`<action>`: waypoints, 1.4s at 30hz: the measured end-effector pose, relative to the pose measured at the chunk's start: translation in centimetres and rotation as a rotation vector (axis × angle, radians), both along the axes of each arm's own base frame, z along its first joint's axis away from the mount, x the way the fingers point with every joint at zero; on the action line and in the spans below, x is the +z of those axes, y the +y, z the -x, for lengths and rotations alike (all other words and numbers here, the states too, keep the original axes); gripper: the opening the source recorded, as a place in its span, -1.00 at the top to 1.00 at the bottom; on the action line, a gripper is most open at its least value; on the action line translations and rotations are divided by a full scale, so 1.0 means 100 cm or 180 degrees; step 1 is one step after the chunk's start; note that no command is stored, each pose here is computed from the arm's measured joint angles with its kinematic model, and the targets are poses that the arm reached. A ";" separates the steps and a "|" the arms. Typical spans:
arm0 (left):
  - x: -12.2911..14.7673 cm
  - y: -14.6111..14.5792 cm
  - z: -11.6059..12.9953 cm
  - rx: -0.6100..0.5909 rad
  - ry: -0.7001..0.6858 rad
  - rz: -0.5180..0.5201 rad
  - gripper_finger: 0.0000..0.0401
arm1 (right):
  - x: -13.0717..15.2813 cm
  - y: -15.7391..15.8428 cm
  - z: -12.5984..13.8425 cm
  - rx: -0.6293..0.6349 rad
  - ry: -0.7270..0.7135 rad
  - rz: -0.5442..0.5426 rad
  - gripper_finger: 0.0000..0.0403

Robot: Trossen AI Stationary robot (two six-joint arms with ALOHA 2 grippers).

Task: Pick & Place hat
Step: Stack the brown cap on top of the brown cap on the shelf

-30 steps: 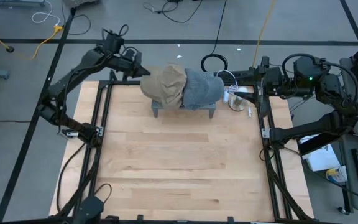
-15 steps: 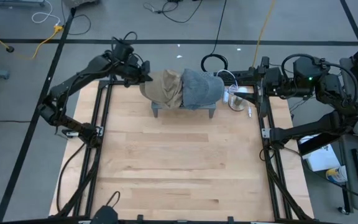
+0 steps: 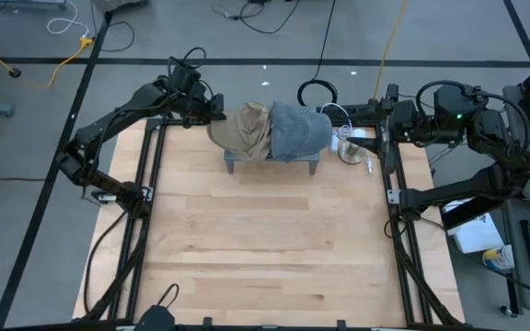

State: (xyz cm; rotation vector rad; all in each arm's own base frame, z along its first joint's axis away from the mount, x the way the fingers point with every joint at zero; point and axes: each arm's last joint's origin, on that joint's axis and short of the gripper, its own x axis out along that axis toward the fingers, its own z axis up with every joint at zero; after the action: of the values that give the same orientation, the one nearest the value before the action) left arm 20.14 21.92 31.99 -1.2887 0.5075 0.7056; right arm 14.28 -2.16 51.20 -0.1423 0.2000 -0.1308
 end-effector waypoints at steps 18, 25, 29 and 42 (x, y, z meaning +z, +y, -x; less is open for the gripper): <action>-0.006 0.002 0.010 0.0701 0.0492 0.0066 -0.35 | -0.006 0.000 0.001 -0.0007 0.0182 -0.0069 -0.12; -0.001 0.001 0.013 0.0886 0.0592 -0.0155 -0.20 | -0.006 0.001 0.004 -0.0007 0.0195 -0.0070 -0.12; 0.006 -0.003 0.017 0.1019 0.0619 -0.0323 -0.18 | -0.006 0.001 0.005 -0.0006 0.0216 -0.0063 -0.12; 0.032 -0.039 -0.005 0.0708 0.0366 -0.0968 -0.21 | -0.006 0.001 0.005 0.0002 0.0218 0.0013 -0.12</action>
State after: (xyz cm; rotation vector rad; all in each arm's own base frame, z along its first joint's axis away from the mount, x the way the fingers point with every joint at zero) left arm 20.64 18.07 35.18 -1.0306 0.3355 1.0068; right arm 13.78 -2.09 50.58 -0.1509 0.2680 -0.1259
